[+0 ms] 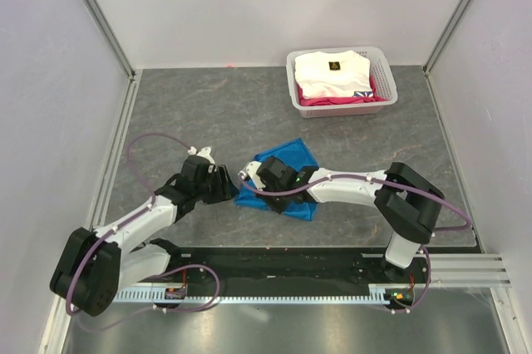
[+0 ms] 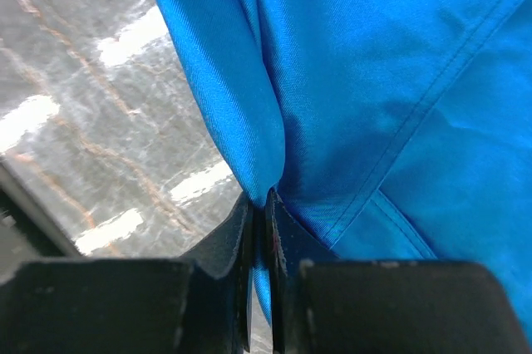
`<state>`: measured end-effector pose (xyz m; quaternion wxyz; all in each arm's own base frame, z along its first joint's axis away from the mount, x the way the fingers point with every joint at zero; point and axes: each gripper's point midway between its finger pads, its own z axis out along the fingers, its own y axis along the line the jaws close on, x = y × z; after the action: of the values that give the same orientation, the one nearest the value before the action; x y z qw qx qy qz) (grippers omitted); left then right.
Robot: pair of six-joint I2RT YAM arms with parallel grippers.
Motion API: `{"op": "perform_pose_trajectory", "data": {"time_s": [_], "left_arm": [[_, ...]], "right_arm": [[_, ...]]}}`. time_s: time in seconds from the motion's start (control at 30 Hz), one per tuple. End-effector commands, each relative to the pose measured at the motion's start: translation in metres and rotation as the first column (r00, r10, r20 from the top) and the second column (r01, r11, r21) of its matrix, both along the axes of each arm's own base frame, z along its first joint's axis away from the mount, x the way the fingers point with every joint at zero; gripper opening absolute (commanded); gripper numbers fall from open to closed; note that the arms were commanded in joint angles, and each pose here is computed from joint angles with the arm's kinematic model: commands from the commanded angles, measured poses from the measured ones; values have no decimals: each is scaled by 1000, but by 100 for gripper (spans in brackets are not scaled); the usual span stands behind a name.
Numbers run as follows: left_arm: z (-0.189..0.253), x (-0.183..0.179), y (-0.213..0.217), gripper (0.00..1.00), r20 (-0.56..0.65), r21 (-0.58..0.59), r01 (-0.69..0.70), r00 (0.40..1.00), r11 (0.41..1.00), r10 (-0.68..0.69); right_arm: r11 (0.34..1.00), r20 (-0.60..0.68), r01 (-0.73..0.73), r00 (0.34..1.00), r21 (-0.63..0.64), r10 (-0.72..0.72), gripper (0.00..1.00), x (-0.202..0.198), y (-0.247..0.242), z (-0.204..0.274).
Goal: Fold the napkin, place the utensils inside, and roll it up
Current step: Roll the napkin with the utensil
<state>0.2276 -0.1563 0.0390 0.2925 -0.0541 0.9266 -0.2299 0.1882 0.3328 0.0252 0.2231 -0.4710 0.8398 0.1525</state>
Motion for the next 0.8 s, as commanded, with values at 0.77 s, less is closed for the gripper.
{"op": "perform_pose_trajectory", "data": {"time_s": [0.77], "left_arm": [[15, -5, -31, 65, 202, -137, 224, 960, 965, -194]], "right_arm": [[973, -615, 169, 788, 154, -40, 0, -2, -31, -43]]}}
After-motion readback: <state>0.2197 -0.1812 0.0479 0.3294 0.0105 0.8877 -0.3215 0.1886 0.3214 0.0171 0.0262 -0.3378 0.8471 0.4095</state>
